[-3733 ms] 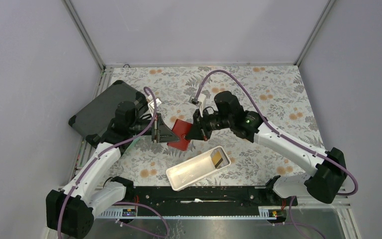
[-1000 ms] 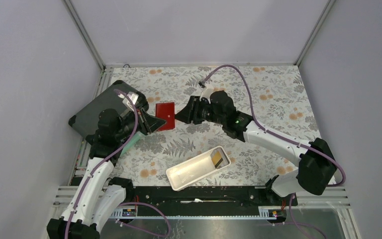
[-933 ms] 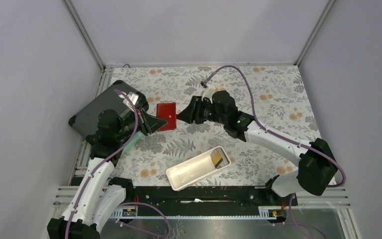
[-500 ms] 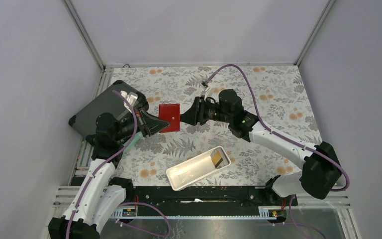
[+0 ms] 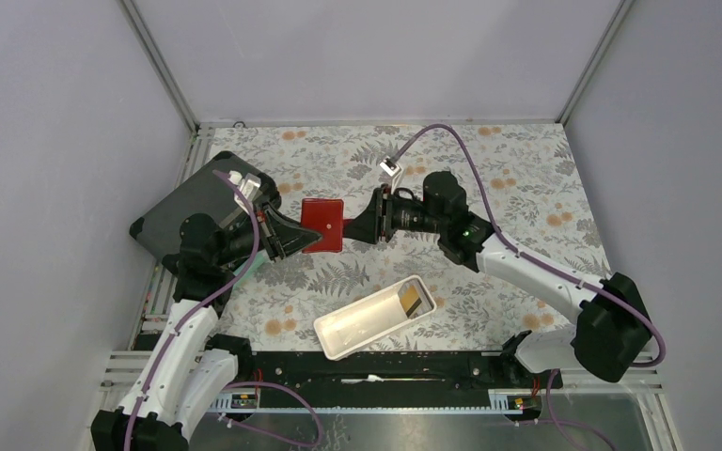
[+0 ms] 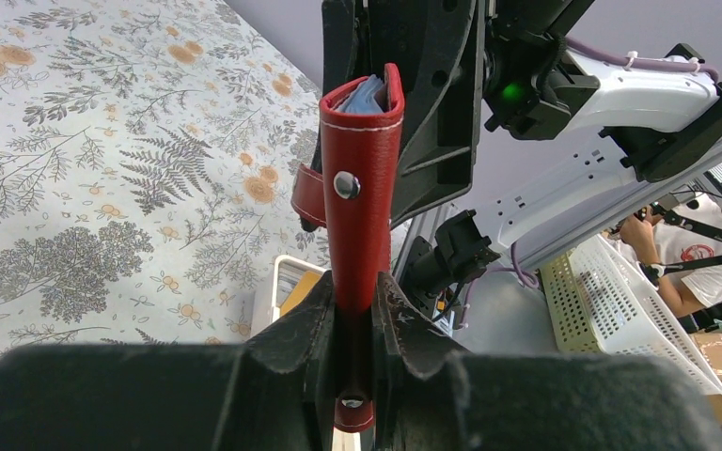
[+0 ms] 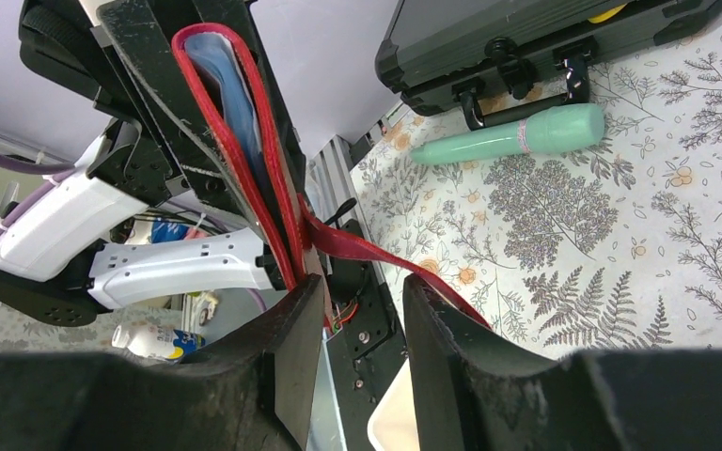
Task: Put the credit cards into the card holder
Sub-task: Open the card holder at the center of the board.
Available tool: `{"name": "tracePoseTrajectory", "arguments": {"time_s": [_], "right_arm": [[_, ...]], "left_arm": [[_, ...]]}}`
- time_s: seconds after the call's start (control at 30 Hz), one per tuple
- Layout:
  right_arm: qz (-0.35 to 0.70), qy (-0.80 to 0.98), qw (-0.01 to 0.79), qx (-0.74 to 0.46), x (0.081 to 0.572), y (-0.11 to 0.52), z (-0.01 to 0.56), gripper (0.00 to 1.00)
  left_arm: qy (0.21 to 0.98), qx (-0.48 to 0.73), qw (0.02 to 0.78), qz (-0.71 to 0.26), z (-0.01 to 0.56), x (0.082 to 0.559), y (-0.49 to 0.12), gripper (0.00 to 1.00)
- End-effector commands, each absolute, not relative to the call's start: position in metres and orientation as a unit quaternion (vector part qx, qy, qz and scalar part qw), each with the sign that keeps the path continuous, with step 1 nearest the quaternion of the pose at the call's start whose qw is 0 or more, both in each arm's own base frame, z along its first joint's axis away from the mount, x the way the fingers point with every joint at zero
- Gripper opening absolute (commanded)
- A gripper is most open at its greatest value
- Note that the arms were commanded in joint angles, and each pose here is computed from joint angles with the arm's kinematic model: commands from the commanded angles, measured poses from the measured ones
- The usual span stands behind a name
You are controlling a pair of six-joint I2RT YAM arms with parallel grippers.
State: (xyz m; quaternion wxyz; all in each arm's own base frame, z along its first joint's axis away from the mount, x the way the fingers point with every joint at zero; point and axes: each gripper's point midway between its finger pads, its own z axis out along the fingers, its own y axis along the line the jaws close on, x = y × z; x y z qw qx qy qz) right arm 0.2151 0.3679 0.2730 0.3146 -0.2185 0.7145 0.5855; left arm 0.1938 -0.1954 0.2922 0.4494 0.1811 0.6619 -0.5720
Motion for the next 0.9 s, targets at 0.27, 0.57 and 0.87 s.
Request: {"name": "tracePoseTrajectory", "arguments": {"time_s": [0.27, 0.57, 0.87], "right_arm": [[0.614, 0.669, 0.334, -0.251, 0.197, 0.358, 0.307, 0.45], [0.622, 0.663, 0.333, -0.250, 0.199, 0.362, 0.306, 0.45], [0.651, 0.637, 0.320, -0.261, 0.197, 0.371, 0.319, 0.45]], "left_arm": [[0.645, 0.197, 0.476, -0.565, 0.302, 0.195, -0.194, 0.00], [0.628, 0.211, 0.458, -0.593, 0.306, 0.187, -0.199, 0.00], [0.625, 0.216, 0.441, -0.607, 0.304, 0.184, -0.204, 0.00]]}}
